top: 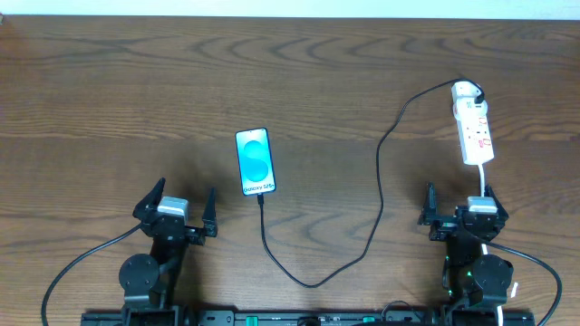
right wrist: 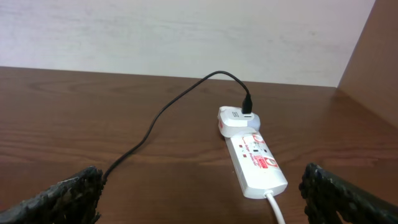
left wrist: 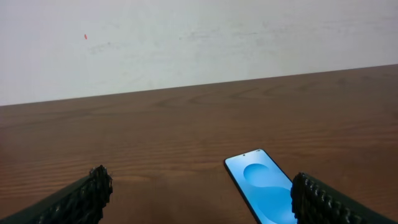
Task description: Plug charger to phone and switch on socket
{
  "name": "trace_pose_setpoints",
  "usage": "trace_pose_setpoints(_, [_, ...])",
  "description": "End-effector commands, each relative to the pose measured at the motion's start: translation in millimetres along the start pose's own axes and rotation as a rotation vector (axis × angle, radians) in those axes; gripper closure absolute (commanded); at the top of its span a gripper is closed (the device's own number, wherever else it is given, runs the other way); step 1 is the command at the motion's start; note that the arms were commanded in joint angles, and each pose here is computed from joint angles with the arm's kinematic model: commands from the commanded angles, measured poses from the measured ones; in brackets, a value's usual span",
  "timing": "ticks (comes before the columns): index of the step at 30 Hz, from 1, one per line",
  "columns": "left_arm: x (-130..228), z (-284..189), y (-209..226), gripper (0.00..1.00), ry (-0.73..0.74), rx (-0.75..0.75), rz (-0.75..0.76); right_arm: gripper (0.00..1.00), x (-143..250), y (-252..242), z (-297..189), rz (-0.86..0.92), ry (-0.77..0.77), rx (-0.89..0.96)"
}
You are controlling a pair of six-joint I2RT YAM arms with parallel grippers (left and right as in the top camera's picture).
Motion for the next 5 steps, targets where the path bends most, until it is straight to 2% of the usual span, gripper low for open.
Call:
trace_pose_setpoints(1, [14.3,0.4,-1.9,0.06,0.049,0.020,-0.008,0.01,0.0,-1.5,-0.5,-0.013,-0.003,0.008])
trace_pose_setpoints(5, [14.4,0.4,-1.9,0.06,0.049,0.020,-0.008,0.01,0.0,-1.5,-0.5,-0.013,-0.003,0.008])
Point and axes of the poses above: each gripper's point midway between its finger pads, its own z axis out along the fingers, its own y axis along the line the jaws close on, x = y × z, the point moved 2 cm from there along -z, back along the fingers, and after that the axes turned 9 degrees about -z, right-handed, at the moved point
